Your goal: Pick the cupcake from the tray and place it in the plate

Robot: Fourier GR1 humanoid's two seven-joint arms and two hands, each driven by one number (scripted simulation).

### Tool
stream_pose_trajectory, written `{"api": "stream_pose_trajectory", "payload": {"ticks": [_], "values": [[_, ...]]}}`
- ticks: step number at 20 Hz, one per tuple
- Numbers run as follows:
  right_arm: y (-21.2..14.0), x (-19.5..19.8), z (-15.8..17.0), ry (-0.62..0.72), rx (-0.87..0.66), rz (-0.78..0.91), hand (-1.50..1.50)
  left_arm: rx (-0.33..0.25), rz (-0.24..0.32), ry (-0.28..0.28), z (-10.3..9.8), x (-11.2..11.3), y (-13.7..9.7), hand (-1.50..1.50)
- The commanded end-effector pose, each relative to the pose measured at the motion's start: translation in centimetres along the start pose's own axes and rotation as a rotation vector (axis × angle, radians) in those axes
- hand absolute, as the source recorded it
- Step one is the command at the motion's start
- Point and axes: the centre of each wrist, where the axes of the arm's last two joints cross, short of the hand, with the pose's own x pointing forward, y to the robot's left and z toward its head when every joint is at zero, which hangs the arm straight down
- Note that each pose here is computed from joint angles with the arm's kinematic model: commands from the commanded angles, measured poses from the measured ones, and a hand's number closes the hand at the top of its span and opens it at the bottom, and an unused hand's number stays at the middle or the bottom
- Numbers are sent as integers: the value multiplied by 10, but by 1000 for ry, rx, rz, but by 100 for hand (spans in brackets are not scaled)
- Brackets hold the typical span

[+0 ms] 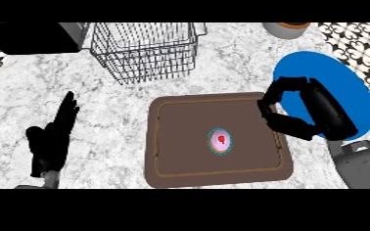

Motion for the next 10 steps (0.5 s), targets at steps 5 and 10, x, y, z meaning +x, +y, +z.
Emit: {"api": "stream_pose_trajectory", "payload": {"ticks": [5, 10], "values": [[107, -12, 49, 24, -284, -614, -150, -71, 27, 90, 5, -8, -20, 0], [104, -37, 77, -54, 26, -339, -150, -76, 13, 103, -10, -1, -46, 0]]}}
